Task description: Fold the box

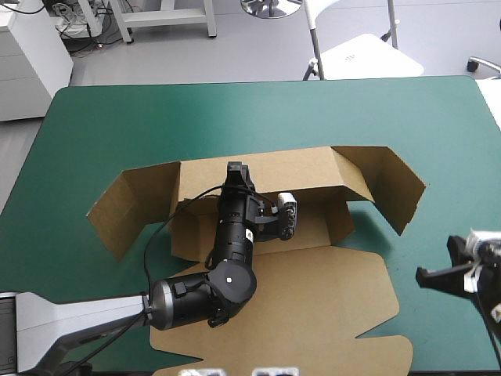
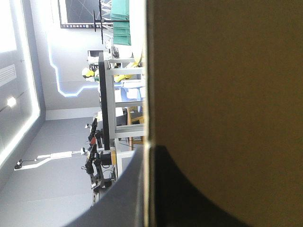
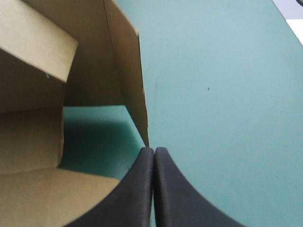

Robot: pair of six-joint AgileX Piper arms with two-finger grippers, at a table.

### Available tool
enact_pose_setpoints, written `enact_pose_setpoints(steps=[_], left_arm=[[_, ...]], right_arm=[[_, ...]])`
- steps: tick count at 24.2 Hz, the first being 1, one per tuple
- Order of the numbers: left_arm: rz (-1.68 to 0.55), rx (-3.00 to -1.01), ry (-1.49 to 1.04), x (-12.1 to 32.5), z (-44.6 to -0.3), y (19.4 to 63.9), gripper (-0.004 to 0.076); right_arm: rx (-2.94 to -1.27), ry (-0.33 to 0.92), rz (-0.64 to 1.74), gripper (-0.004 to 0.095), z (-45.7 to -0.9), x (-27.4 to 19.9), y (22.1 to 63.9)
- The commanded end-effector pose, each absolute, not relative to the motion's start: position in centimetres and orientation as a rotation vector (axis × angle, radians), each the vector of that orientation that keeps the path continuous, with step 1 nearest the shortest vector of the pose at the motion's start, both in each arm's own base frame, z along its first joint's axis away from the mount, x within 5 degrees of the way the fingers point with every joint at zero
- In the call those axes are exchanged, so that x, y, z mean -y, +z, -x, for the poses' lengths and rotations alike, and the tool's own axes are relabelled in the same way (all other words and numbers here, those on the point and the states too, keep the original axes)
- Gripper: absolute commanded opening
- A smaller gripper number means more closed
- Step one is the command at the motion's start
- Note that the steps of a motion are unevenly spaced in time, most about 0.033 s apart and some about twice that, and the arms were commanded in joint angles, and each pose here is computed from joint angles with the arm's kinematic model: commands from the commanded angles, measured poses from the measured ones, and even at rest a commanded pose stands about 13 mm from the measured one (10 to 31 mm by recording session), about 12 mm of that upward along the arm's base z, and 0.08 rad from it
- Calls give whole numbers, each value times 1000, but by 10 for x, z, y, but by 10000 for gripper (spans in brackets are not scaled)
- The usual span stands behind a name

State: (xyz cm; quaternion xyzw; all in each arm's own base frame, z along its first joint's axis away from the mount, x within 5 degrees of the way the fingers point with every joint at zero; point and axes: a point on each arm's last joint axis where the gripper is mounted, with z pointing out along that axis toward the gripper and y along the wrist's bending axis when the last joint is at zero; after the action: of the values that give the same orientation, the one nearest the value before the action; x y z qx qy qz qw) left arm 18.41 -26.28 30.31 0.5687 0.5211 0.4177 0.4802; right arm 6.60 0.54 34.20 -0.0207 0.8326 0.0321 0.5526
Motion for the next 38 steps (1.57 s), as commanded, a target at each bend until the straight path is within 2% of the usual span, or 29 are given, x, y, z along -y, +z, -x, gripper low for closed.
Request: enact_pose_setpoints(steps=[1,4,8,12,17,22,28,38], left_arm=[[-1280,-1215,1038,257,-181,330,-10],[-1283,-1213,1034,257,-181,330,-10],[-1288,-1210,1028,258,-181,330,-10],[-1298,-1204,1014,259,-181,330,-10],[-1304,-1200,1006,260,-181,329,-10],[-1304,-1200,1005,260,-181,329,-10],[-1304,-1200,1006,260,-181,329,-10],[-1304,-1202,1006,260,-181,329,-10]], right_arm=[[-1863,80,96,-15,-97,-10,394],[-1857,148,215,-17,-152,-25,439],[-1899,182,275,-19,-219,-35,455],[-1937,152,311,-19,-274,-40,446],[-2017,122,324,-19,-330,-42,401],[-2113,183,347,-19,-345,-48,377],[-2186,292,501,-19,-335,-58,370],[-2203,306,563,-19,-295,-56,356]])
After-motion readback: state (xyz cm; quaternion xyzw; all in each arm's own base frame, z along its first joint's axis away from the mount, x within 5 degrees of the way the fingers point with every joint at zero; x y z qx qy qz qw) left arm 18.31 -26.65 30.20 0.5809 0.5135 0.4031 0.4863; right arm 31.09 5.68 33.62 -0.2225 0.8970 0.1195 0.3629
